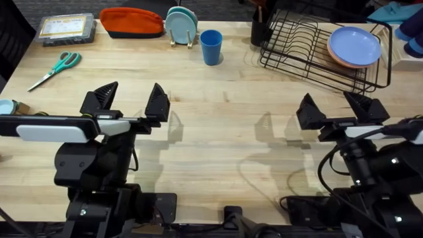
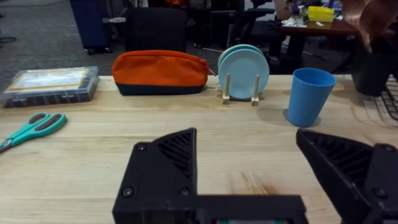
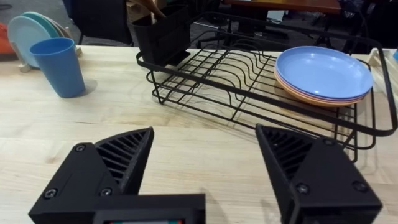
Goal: Pick up the cup on the table and put them onto the rack.
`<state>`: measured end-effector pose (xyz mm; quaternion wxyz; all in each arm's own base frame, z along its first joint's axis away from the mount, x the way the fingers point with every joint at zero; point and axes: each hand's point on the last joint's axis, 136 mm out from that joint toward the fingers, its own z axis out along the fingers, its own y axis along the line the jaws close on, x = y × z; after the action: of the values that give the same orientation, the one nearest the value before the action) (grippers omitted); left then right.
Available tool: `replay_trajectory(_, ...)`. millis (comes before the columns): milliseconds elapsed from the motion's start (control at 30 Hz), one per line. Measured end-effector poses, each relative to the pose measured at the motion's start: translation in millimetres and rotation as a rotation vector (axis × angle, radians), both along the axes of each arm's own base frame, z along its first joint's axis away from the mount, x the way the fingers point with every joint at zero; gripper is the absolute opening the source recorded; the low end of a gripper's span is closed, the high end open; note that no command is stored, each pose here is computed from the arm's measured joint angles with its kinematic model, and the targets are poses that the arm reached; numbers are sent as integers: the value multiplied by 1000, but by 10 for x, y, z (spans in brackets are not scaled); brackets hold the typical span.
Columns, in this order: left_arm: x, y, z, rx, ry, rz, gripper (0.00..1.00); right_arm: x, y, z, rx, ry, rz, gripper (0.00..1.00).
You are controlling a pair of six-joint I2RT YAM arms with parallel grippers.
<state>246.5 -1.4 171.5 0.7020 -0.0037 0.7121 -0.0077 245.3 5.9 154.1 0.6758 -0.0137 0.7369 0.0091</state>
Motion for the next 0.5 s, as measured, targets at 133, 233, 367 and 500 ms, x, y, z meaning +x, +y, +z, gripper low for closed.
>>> replay_trajectory(133,0,0,-1,0,0,0,993,0,0,-1,0,0,0,997)
replay_trajectory(233,0,0,-3,0,1,0,993,-1,0,-7,0,3,0,997)
replay_trajectory(367,0,0,-4,0,2,0,993,-1,0,-5,0,3,0,997)
replay_trajectory(500,0,1,2,0,-1,1,993,-1,1,-10,0,5,1,997)
